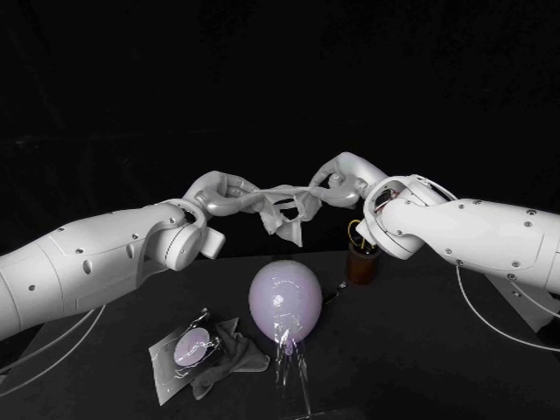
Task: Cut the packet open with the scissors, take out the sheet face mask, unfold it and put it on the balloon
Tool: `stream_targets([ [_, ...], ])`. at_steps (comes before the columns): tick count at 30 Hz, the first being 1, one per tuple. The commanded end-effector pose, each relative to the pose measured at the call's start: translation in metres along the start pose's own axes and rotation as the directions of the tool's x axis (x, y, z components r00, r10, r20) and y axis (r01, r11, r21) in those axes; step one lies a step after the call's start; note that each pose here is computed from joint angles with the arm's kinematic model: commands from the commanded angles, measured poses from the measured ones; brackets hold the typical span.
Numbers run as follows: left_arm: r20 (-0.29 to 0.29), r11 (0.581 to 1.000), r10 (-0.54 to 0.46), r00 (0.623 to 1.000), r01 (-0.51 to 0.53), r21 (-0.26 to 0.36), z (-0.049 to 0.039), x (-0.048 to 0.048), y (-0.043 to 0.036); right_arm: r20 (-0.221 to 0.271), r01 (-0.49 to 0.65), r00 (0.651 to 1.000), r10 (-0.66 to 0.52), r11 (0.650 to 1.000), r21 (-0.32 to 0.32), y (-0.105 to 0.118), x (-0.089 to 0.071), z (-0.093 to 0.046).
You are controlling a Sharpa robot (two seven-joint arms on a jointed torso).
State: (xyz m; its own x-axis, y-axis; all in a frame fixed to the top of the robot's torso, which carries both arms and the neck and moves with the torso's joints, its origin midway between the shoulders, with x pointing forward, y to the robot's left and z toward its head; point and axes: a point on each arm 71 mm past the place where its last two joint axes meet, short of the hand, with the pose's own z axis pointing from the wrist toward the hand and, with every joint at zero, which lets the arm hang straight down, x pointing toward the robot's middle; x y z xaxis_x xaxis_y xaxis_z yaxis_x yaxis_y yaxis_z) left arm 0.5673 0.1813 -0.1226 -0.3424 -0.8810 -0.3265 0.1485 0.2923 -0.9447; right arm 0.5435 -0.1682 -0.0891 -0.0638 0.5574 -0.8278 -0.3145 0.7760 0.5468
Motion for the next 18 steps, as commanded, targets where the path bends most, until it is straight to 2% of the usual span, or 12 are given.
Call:
stream_targets([
  [1, -0.091, 0.994, 0.108, 0.990, -0.106, 0.031, 0.0035, -0.0046, -0.0126, 0.010, 0.015, 1.000, -0.015, 0.999, -0.045, 0.000, -0.003, -0.001],
  [7, -0.139, 0.966, 0.257, 0.956, -0.251, 0.062, 0.0101, -0.0185, -0.0360, 0.019, 0.093, 0.996, -0.092, 0.986, -0.136, 0.003, -0.007, -0.003],
  [10, -0.156, 0.949, 0.316, 0.936, -0.308, 0.072, 0.0124, -0.0225, -0.0443, 0.019, 0.142, 0.990, -0.141, 0.974, -0.178, 0.005, -0.010, -0.004],
  [14, -0.194, 0.922, 0.388, 0.901, -0.381, 0.075, 0.0138, -0.0246, -0.0507, 0.026, 0.189, 0.982, -0.188, 0.958, -0.214, 0.008, -0.015, -0.005],
  [18, -0.237, 0.892, 0.450, 0.861, -0.446, 0.074, 0.0144, -0.0237, -0.0522, 0.051, 0.215, 0.977, -0.209, 0.949, -0.232, 0.011, -0.023, -0.006],
])
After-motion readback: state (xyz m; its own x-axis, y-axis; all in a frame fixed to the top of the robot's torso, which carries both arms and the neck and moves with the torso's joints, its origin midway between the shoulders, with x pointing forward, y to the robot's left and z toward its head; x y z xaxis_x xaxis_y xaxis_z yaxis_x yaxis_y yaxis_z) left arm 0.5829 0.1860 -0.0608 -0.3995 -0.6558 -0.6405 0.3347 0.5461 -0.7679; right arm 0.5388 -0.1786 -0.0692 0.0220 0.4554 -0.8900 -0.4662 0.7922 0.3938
